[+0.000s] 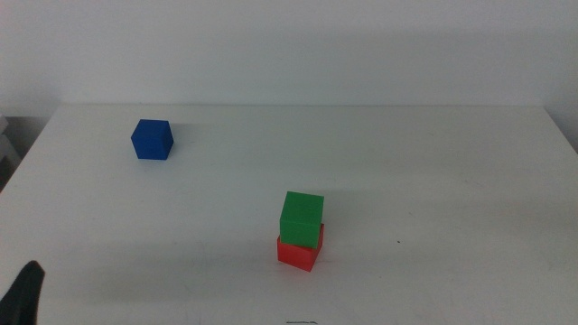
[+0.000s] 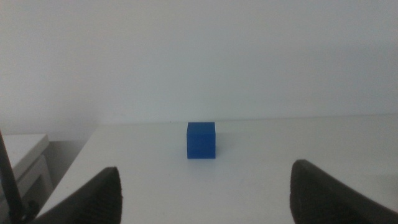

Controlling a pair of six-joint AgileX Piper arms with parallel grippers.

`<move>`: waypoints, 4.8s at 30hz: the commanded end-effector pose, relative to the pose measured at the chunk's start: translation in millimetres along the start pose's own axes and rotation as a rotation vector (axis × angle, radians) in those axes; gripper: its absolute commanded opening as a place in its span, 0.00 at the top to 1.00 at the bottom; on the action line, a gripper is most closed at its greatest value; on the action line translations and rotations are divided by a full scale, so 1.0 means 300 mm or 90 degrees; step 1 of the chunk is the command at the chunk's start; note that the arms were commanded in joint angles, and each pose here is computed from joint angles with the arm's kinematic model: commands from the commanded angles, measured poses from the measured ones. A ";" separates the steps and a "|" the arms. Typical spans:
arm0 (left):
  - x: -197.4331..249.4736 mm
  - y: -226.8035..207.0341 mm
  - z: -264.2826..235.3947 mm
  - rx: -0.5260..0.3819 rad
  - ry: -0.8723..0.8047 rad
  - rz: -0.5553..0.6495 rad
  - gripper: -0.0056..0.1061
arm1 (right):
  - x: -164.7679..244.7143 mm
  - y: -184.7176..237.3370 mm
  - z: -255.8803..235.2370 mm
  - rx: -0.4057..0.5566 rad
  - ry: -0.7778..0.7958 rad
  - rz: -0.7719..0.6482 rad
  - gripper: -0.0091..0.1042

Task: Stack red cubes first, then green, then blue cubes in a specific spot.

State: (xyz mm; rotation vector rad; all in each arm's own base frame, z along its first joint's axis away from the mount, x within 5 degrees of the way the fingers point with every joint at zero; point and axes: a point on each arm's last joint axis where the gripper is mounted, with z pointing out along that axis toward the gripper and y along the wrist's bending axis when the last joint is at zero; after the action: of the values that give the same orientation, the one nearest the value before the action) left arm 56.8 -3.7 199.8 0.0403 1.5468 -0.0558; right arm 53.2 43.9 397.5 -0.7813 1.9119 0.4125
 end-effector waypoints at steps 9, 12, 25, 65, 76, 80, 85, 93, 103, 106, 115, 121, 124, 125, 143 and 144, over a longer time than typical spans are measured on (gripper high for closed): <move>-0.295 -0.012 0.264 0.017 0.254 -0.013 0.13 | -0.041 -0.006 -0.013 0.011 -0.057 -0.014 0.22; -0.340 -0.018 0.386 0.029 0.374 -0.014 0.13 | -0.041 -0.006 -0.013 0.011 -0.057 -0.014 0.22; -0.337 -0.044 0.935 0.096 0.815 -0.037 0.13 | -0.042 -0.006 -0.013 0.010 -0.058 -0.014 0.22; -0.028 0.006 1.562 0.035 0.741 0.043 0.33 | -0.042 -0.006 -0.012 0.010 -0.058 -0.014 0.22; -0.117 0.050 1.513 0.125 0.760 -0.091 0.97 | -0.042 -0.006 -0.012 0.010 -0.058 -0.014 0.22; -0.195 0.041 1.449 0.095 0.775 -0.089 0.96 | -0.042 -0.006 -0.012 0.010 -0.058 -0.014 0.22; -0.294 -0.042 1.287 0.037 0.736 -0.045 0.96 | -0.042 -0.006 -0.012 0.010 -0.058 -0.014 0.22; -0.404 -0.230 0.956 0.036 0.671 -0.059 0.96 | -0.042 -0.006 -0.012 0.010 -0.058 -0.014 0.22; -0.430 -0.595 0.843 0.073 0.687 -0.039 0.96 | -0.042 -0.006 -0.012 0.010 -0.058 -0.014 0.22; -0.426 -0.682 0.837 0.103 0.687 -0.031 0.96 | -0.042 -0.006 -0.012 0.010 -0.058 -0.014 0.22; -0.403 -0.792 0.886 0.113 0.724 -0.046 0.96 | -0.042 -0.006 -0.012 0.010 -0.058 -0.014 0.22; -0.386 -0.801 0.886 0.117 0.740 -0.053 0.96 | -0.042 -0.006 -0.012 0.010 -0.058 -0.014 0.22; -0.371 -0.812 0.884 0.132 0.760 -0.055 0.96 | -0.042 -0.006 -0.012 0.010 -0.058 -0.014 0.22; -0.368 -0.815 0.883 0.135 0.764 -0.056 0.96 | -0.042 -0.006 -0.012 0.010 -0.058 -0.014 0.22; -0.301 -0.828 0.902 0.117 0.797 -0.036 0.96 | -0.042 -0.006 -0.012 0.010 -0.058 -0.014 0.22; -0.301 -0.829 0.901 0.122 0.797 -0.031 0.96 | -0.042 -0.006 -0.012 0.010 -0.058 -0.014 0.22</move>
State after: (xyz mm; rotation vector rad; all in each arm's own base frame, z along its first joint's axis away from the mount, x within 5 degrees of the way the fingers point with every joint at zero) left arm 313.5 -268.8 271.6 0.2235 2.8577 -0.1835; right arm 53.3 43.8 397.6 -0.7816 1.9109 0.4093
